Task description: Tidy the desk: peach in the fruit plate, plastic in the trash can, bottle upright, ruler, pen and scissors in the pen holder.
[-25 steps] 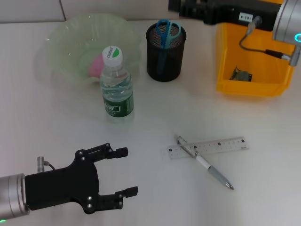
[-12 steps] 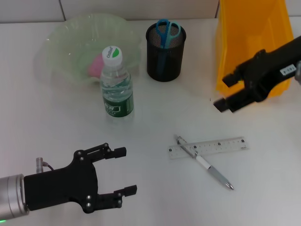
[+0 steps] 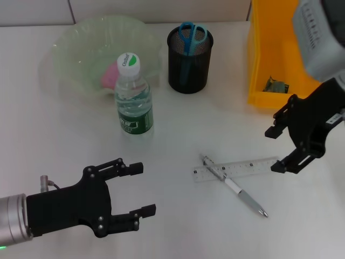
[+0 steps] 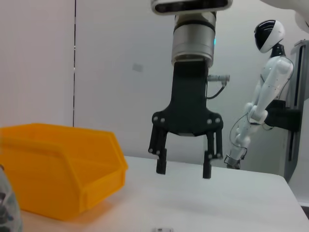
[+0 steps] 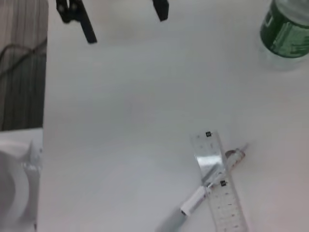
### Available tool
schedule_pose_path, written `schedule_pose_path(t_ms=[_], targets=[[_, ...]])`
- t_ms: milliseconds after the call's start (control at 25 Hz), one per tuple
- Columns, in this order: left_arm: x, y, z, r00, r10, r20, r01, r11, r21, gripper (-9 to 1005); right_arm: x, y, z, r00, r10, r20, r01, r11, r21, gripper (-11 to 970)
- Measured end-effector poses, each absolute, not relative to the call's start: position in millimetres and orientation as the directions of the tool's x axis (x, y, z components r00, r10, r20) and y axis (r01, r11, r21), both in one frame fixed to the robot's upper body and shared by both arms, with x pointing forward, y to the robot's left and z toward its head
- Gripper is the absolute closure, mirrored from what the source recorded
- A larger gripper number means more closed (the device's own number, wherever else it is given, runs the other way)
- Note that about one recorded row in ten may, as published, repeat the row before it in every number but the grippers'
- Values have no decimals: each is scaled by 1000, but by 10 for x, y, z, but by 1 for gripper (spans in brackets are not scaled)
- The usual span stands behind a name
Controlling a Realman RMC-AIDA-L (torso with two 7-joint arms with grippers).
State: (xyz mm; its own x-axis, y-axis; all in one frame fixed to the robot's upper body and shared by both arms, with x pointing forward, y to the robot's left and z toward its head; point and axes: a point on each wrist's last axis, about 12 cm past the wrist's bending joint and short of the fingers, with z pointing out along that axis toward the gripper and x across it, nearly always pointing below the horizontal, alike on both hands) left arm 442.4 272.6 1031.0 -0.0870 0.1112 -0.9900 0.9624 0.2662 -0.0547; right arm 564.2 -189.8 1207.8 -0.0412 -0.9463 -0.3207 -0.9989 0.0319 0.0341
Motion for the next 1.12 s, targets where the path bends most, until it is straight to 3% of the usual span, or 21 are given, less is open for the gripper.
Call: schedule_pose_path(t_ms=[360,560,1120], targets=[[4443,2749,10340,-112,80,-990,954,288,-85,197,5653,-1666,11904,131,-966,-221,-991,-123,-49,255],[4424,2779,10333,-110,70,-991,946,314,-83,197,5663,-1533,11916,252,-914,-319,-967,-228,-110,259],[4445,2769,10351,-103,76,-992,951,300,-75,197,5586,-1282,11710,274,-872,-406,-958,-283,-39,272]])
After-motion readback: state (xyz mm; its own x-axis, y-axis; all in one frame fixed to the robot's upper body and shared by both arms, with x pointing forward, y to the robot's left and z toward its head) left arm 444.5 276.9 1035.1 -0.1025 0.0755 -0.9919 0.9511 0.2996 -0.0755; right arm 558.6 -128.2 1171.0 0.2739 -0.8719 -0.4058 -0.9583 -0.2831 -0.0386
